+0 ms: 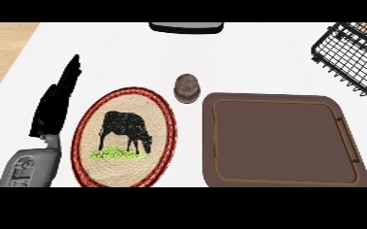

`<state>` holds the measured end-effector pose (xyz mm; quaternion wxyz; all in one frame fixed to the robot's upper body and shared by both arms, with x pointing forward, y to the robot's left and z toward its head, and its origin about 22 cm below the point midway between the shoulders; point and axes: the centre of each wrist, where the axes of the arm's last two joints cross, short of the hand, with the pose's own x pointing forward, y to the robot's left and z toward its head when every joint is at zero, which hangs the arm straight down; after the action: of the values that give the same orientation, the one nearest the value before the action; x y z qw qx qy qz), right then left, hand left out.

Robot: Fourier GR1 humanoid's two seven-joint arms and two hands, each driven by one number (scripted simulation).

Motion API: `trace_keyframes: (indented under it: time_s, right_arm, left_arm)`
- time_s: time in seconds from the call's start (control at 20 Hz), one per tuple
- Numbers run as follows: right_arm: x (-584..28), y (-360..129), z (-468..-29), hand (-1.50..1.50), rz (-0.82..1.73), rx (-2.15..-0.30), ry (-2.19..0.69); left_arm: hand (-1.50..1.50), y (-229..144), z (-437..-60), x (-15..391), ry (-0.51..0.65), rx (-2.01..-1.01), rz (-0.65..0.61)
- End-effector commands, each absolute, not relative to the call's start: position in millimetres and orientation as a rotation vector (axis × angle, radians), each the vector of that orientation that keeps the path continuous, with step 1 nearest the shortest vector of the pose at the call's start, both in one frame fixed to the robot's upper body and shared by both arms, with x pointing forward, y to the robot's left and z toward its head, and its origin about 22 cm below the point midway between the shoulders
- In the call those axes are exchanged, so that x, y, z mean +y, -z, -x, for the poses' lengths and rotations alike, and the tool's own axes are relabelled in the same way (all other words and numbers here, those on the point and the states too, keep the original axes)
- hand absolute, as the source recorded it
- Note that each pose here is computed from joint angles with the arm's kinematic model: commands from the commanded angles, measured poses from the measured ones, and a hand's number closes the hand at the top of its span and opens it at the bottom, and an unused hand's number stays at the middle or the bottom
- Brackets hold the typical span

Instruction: Pick the lemon from the tray and place it in the tiered basket

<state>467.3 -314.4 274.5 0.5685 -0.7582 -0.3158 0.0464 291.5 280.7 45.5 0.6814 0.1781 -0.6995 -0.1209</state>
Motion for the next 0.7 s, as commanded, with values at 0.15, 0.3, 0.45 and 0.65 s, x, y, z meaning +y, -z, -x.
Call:
trace_keyframes:
  time_s: [0.15, 0.3, 0.45, 0.65]
  right_arm:
    - [-359.2, -280.2, -455.0, 1.50, 1.881, -0.566, -0.159]
    - [-387.8, -245.6, -445.1, 1.50, 1.864, -0.550, -0.188]
    - [-404.6, -258.5, -437.3, 1.50, 1.820, -0.594, -0.217]
    - [-401.2, -243.8, -439.5, 1.50, 1.733, -0.632, -0.211]
  left_arm:
    - [0.00, -37.5, -285.6, 272.0, 0.258, -1.557, -0.391]
    - [0.00, -42.3, -284.3, 295.1, 0.253, -1.565, -0.416]
    - [0.00, -44.7, -284.4, 282.9, 0.263, -1.572, -0.408]
    - [0.00, -41.9, -293.0, 280.0, 0.259, -1.567, -0.411]
